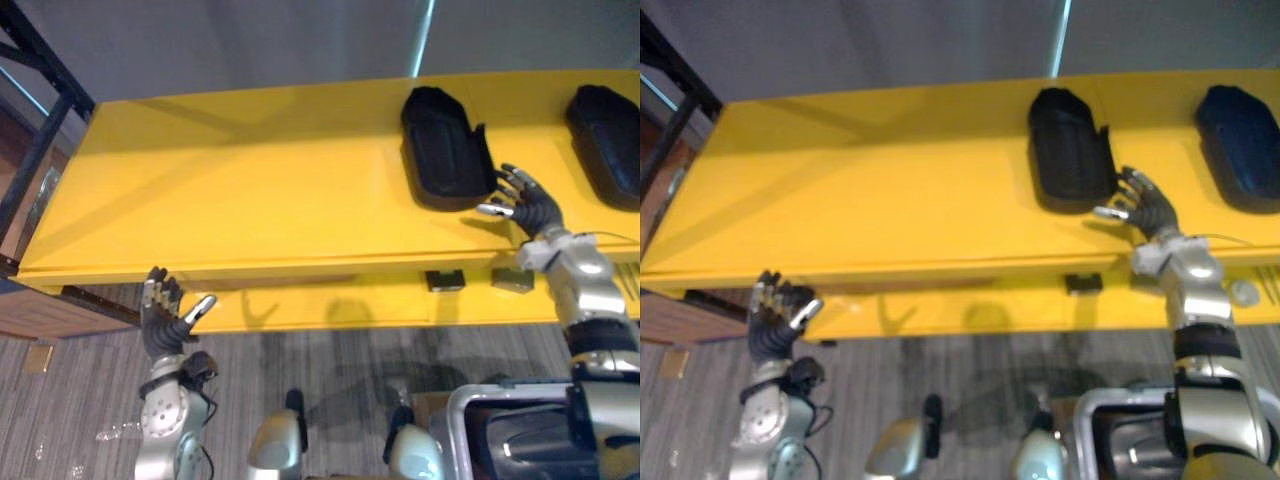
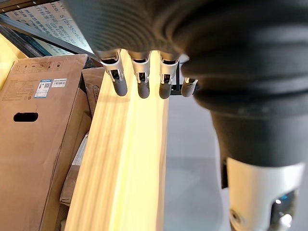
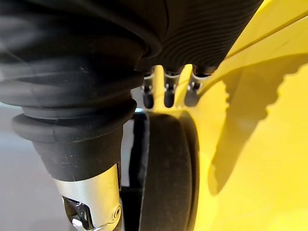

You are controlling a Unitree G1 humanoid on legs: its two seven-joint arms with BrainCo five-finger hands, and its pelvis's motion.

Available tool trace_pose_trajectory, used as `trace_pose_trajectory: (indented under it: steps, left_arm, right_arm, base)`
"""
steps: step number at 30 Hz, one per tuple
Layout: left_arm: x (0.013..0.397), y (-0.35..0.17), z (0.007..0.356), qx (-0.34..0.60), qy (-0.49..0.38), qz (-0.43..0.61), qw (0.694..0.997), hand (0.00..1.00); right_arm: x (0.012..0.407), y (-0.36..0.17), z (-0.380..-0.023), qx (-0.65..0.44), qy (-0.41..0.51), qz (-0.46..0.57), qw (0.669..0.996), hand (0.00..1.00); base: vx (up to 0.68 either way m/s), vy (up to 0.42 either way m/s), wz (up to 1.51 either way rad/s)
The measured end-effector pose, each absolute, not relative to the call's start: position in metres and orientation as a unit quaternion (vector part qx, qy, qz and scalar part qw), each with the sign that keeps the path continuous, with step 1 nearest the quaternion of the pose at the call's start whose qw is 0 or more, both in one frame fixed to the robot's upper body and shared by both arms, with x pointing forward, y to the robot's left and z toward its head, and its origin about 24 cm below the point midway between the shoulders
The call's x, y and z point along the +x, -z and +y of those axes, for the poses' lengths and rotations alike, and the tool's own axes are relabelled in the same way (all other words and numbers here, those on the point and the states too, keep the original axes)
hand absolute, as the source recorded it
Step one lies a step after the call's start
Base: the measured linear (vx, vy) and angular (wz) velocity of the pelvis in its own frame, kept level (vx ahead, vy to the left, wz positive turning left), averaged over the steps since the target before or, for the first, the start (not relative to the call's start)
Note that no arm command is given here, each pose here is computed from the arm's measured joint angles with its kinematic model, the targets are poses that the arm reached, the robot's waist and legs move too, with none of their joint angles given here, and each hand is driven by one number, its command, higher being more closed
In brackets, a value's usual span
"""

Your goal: Walk over and take plastic housings, then place them on the shelf

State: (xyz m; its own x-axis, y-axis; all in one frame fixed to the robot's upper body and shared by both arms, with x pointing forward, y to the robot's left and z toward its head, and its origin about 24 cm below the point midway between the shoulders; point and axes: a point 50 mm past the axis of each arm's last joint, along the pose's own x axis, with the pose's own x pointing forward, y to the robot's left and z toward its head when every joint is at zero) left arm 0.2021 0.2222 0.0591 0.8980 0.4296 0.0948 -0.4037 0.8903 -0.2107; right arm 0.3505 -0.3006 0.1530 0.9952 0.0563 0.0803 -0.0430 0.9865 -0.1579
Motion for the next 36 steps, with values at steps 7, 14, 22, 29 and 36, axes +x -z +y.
trace_pose_trajectory:
  steps: [7, 14, 22, 29, 36]
  left_arm:
    - [0.203, -0.061, 0.225, -0.093, -0.219, -0.074, 0.968, 0.00]
    - [0.203, -0.061, 0.225, -0.093, -0.219, -0.075, 0.968, 0.00]
    - [0.199, -0.059, 0.225, -0.098, -0.230, -0.076, 0.965, 0.00]
    - [0.198, -0.061, 0.229, -0.100, -0.246, -0.082, 0.961, 0.00]
    - [0.196, -0.061, 0.235, -0.106, -0.269, -0.085, 0.954, 0.00]
  right_arm:
    - [0.351, -0.155, -0.299, -0.079, -0.031, -0.045, 0.995, 0.00]
    - [0.351, -0.160, -0.305, -0.102, 0.045, -0.072, 0.991, 0.00]
    - [0.303, -0.218, -0.271, -0.071, 0.154, -0.328, 0.929, 1.00]
    - [0.286, -0.172, -0.246, -0.064, 0.104, -0.261, 0.958, 1.00]
    - [0.289, -0.163, -0.237, -0.077, 0.057, -0.229, 0.969, 1.00]
  base:
    - [0.00, 0.000, 0.00]
    - [0.00, 0.001, -0.01]
    - [0.02, 0.006, -0.05]
    - [0.02, 0.009, -0.14]
    - [0.00, -0.002, -0.03]
